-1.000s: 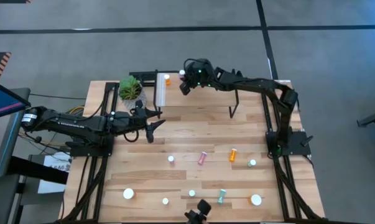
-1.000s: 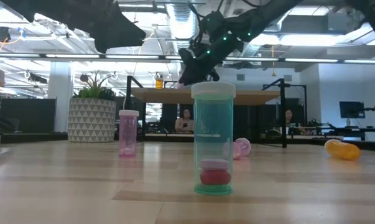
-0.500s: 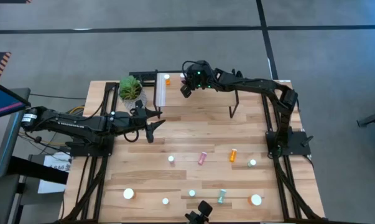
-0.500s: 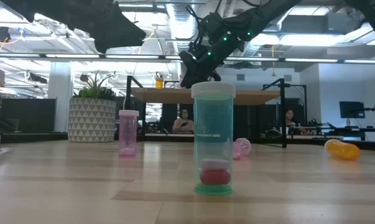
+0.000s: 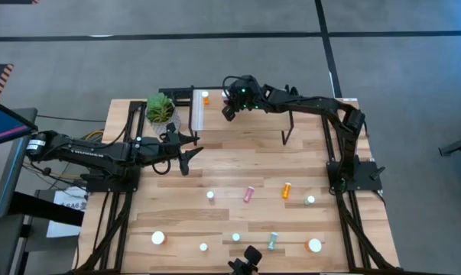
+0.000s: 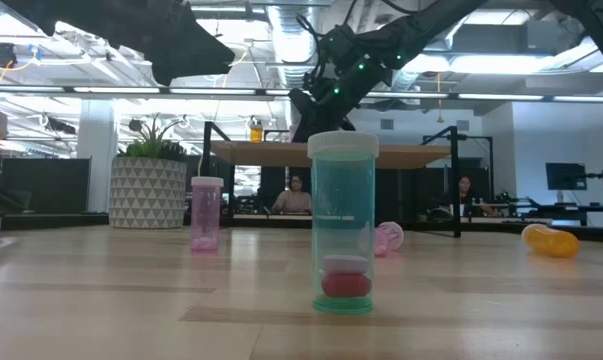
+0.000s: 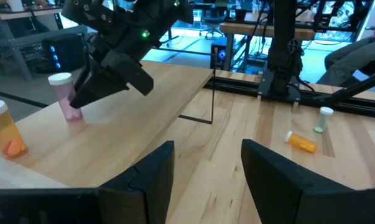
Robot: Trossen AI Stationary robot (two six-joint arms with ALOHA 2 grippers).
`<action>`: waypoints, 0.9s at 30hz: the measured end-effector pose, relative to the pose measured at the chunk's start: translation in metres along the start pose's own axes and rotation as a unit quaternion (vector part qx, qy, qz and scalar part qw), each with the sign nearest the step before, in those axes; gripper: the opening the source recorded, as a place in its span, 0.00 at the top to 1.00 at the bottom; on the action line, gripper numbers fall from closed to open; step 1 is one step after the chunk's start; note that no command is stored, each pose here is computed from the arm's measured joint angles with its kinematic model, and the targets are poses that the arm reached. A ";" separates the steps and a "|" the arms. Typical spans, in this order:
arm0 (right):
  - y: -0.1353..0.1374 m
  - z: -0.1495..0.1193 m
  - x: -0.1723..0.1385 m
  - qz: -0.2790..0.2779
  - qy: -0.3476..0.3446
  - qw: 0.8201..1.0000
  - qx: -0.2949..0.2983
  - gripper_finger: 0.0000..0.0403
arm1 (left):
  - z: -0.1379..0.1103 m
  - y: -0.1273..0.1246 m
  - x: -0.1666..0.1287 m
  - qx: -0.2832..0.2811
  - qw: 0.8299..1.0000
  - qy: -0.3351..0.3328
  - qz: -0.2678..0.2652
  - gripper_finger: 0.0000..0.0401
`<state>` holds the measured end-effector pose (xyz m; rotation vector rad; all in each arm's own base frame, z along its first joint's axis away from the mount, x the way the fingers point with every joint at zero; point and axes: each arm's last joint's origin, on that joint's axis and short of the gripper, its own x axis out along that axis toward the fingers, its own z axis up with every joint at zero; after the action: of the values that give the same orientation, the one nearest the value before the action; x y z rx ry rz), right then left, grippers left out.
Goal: Pick and place medicine bottles onto shelf by color
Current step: Put the top pink pill bottle on the shelf
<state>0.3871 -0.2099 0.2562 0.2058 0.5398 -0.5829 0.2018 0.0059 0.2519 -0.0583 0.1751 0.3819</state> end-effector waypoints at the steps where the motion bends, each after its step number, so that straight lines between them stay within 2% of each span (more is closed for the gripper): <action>1: 0.000 0.000 0.000 0.000 0.001 1.000 0.000 0.74 | 0.000 0.000 0.000 0.000 1.000 0.000 0.000 0.57; 11: 0.003 -0.001 0.000 0.002 0.005 1.000 -0.008 0.73 | 0.000 0.000 0.000 0.000 1.000 0.000 0.000 0.57; 22: 0.002 -0.003 -0.001 0.001 0.016 1.000 0.003 0.47 | 0.000 0.000 0.000 -0.004 1.000 0.000 0.000 0.57; 27: 0.000 0.000 -0.012 -0.019 0.026 0.999 0.001 0.42 | 0.000 0.000 0.000 -0.006 1.000 0.000 0.000 0.57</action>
<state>0.3789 -0.2039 0.2624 0.2142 0.5952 -0.6166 0.2018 0.0059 0.2519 -0.0705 0.1729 0.3824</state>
